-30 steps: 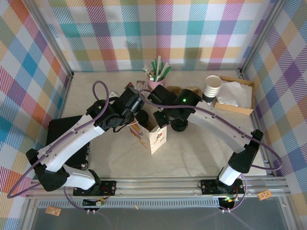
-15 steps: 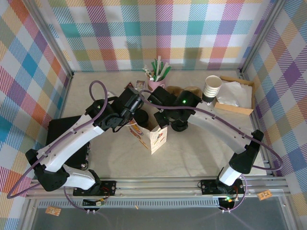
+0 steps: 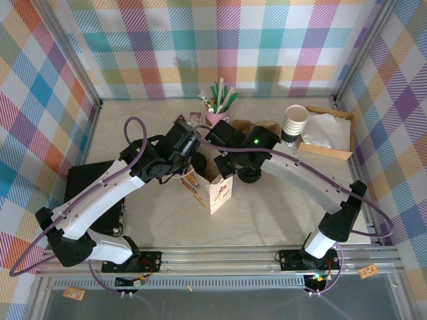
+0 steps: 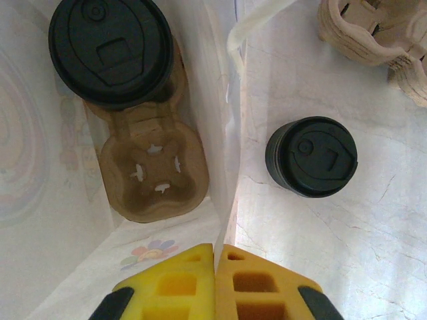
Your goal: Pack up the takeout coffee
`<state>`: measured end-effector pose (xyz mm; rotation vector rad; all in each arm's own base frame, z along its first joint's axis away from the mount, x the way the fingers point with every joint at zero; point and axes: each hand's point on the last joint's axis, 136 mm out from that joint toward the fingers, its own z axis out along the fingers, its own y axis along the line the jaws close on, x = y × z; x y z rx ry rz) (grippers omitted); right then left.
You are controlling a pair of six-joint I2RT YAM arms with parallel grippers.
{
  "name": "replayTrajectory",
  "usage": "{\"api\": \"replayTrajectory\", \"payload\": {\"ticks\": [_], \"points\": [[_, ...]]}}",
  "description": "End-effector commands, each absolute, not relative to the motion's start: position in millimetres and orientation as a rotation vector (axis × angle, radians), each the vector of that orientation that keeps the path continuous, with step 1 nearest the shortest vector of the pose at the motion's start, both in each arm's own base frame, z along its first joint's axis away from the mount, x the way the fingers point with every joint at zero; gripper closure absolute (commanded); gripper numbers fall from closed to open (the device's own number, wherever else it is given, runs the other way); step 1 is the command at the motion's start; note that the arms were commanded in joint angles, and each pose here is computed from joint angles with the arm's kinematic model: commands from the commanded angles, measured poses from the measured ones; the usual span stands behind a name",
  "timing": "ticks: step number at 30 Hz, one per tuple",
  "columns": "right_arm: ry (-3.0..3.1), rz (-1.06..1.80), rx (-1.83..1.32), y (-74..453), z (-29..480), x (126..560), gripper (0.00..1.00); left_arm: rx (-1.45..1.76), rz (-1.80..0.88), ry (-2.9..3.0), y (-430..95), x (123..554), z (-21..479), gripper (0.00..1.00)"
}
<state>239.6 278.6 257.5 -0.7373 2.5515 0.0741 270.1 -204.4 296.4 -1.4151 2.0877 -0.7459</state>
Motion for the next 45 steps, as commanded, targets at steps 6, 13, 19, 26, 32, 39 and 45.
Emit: {"api": "replayTrajectory", "payload": {"ticks": [6,13,19,26,32,39,45], "points": [[2.562,0.056,-0.741,274,254,235,1.0,-1.466,-0.837,2.056,-201,262,319,0.45],[2.571,0.06,-0.743,273,252,233,1.0,-1.531,-0.908,2.041,-204,259,317,0.49],[2.574,0.066,-0.743,272,252,232,1.0,-1.531,-0.93,1.997,-195,263,326,0.49],[2.562,0.071,-0.732,271,256,232,1.0,-1.493,-1.021,2.011,-209,268,334,0.49],[2.534,0.099,-0.708,270,267,233,0.55,-1.396,-1.066,2.013,-213,273,346,0.49],[2.459,0.109,-0.685,267,293,239,0.33,-1.214,-1.05,1.995,-209,281,371,0.5],[2.345,0.16,-0.665,262,324,243,0.3,-0.945,-0.965,1.962,-204,297,415,0.54]]}}
